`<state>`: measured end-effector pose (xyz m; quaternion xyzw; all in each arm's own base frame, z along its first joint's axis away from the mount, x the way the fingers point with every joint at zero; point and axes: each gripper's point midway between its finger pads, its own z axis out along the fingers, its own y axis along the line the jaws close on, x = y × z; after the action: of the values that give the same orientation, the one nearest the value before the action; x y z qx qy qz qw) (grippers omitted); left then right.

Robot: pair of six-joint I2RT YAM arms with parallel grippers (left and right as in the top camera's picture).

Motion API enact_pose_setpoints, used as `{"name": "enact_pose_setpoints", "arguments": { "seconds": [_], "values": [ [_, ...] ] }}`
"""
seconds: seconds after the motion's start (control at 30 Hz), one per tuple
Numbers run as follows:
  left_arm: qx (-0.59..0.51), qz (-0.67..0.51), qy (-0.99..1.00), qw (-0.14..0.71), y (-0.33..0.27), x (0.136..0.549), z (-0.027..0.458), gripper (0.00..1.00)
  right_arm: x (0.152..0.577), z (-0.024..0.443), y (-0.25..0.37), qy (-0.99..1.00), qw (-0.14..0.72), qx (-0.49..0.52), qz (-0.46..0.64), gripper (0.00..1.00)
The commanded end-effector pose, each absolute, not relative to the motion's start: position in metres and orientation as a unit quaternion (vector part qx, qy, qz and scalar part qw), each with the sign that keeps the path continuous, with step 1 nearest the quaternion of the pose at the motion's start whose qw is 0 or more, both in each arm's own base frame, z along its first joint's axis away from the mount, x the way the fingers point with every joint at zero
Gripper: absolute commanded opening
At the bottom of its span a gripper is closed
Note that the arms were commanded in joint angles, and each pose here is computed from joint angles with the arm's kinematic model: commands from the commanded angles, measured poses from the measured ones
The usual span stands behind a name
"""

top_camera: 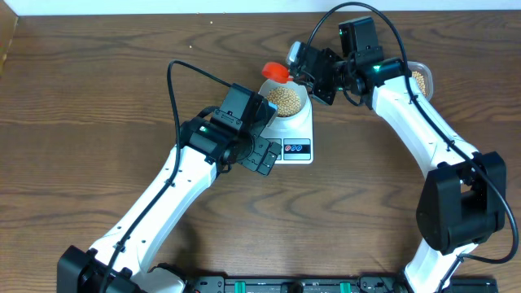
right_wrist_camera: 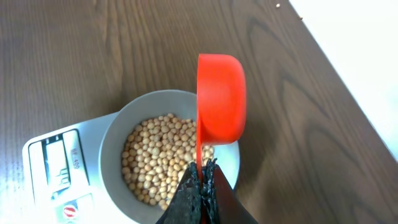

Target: Scoop item into bowl and weigh 50g on scale

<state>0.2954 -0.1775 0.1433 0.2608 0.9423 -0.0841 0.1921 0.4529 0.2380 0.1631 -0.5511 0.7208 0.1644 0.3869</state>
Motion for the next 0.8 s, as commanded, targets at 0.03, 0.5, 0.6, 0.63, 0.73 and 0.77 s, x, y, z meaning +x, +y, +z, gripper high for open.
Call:
{"name": "enact_pose_setpoints", "arguments": {
  "seconds": [0.03, 0.5, 0.6, 0.63, 0.73, 0.77],
  "values": [
    [0.265, -0.079, 0.94, 0.198, -0.175, 0.297, 0.146, 0.98, 0.463, 0.17, 0.232, 0.732, 0.402, -0.522, 0.174, 0.01],
    [0.265, -0.079, 0.94, 0.198, -0.175, 0.297, 0.146, 0.98, 0.497, 0.21, 0.139, 0.85, 0.411, -0.242, 0.225, 0.01],
    [0.265, -0.079, 0.94, 0.198, -0.175, 0.297, 0.146, 0.98, 0.498, 0.204, 0.116, 0.869, 0.395, -0.195, 0.227, 0.02],
    [0.265, -0.079, 0.94, 0.198, -0.175, 0.297, 0.146, 0.98, 0.498, 0.2, 0.108, 0.876, 0.389, -0.181, 0.222, 0.02],
    [0.265, -0.079, 0.94, 0.198, -0.175, 0.297, 0.146, 0.98, 0.495, 0.186, 0.083, 0.901, 0.364, -0.144, 0.187, 0.02],
    [0.265, -0.079, 0.94, 0.198, -0.175, 0.297, 0.146, 0.98, 0.494, 0.182, 0.077, 0.907, 0.357, -0.137, 0.177, 0.02]
  ]
}}
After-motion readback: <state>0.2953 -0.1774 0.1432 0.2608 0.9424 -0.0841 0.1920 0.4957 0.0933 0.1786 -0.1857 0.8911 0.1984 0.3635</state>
